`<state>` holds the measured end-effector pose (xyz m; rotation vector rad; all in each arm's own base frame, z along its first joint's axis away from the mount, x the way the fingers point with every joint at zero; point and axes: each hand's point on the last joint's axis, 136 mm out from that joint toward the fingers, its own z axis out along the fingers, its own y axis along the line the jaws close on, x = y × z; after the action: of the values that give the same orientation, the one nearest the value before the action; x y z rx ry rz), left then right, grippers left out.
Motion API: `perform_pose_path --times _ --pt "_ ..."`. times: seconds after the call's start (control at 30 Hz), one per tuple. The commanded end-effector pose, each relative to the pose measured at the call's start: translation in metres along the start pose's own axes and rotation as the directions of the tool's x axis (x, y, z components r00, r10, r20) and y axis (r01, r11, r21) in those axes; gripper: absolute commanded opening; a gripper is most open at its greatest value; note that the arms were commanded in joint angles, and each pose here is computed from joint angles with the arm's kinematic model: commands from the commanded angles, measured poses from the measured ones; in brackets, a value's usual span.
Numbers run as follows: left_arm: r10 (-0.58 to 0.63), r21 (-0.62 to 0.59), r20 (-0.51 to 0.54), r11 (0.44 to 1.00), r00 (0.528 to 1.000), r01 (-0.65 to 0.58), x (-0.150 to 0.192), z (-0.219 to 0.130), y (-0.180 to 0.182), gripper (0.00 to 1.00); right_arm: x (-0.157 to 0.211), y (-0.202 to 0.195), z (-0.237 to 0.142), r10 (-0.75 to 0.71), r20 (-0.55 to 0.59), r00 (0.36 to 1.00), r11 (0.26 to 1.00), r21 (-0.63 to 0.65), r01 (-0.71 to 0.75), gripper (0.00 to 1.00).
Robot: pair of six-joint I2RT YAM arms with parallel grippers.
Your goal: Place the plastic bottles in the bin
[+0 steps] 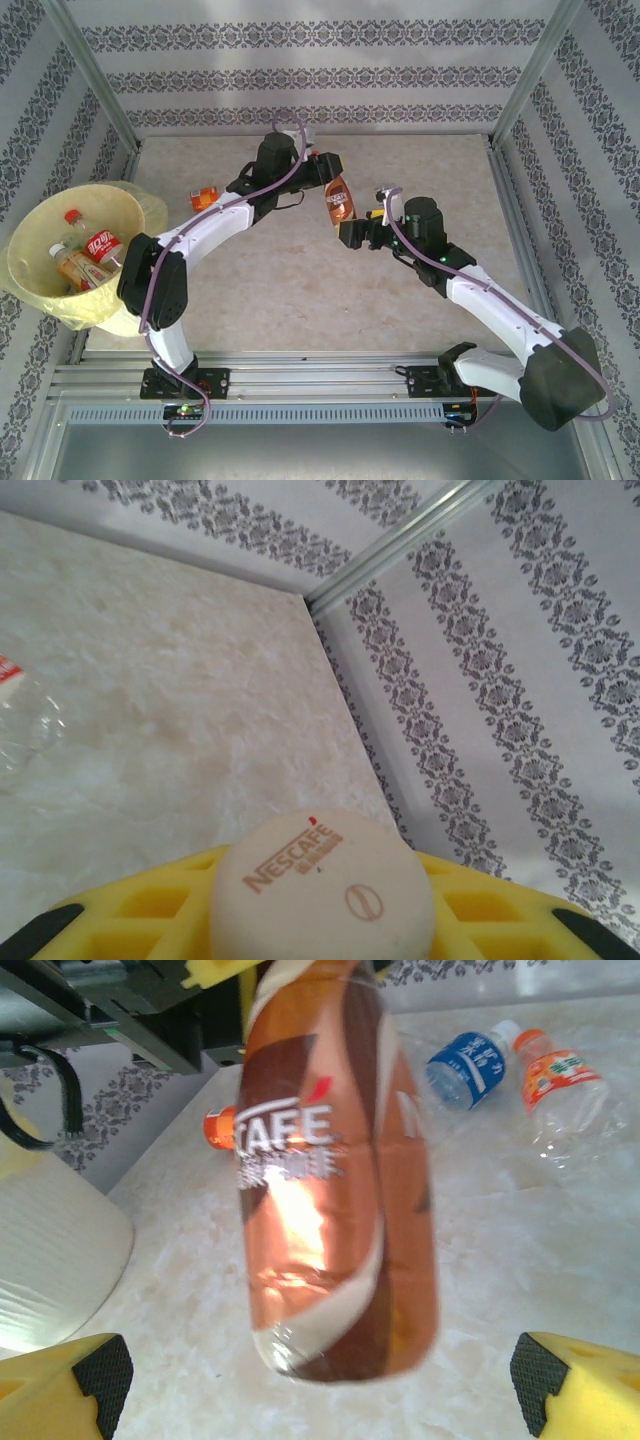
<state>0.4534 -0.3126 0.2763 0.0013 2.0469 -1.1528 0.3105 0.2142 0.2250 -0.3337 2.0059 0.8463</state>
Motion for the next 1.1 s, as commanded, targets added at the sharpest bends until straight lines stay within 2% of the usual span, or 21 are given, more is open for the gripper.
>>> perform_pose_path --times 0.0,0.17,0.47,0.73,0.93,1.07 --pt "0.022 -0.044 0.055 0.999 0.998 -0.019 -0.016 -0.019 0.007 0.40 -0.022 -0.010 -0.010 -0.045 0.054 0.998 0.995 0.094 0.040 0.98" --pt "0.012 -0.090 0.099 0.996 0.995 -0.003 -0.028 -0.037 0.018 0.40 -0.031 -0.019 -0.016 -0.034 0.100 0.994 0.988 0.156 0.018 0.98" --pt "0.119 -0.329 0.184 0.943 0.976 -0.053 -0.063 -0.107 0.042 0.37 -0.043 -0.011 -0.017 -0.027 0.166 0.986 0.994 0.110 0.009 0.98" --pt "0.247 -0.511 0.212 0.853 0.946 -0.108 -0.088 -0.182 0.046 0.37 -0.051 -0.017 -0.008 -0.010 0.185 0.983 0.991 0.131 -0.015 0.98" --pt "0.355 -0.635 0.220 0.760 0.909 -0.143 -0.106 -0.238 0.043 0.37 -0.056 -0.016 -0.001 0.010 0.192 0.981 0.993 0.115 -0.033 0.98" --pt "0.413 -0.678 0.215 0.715 0.885 -0.169 -0.119 -0.267 0.031 0.37 -0.058 -0.015 0.003 0.018 0.188 0.982 0.994 0.105 -0.038 0.98"
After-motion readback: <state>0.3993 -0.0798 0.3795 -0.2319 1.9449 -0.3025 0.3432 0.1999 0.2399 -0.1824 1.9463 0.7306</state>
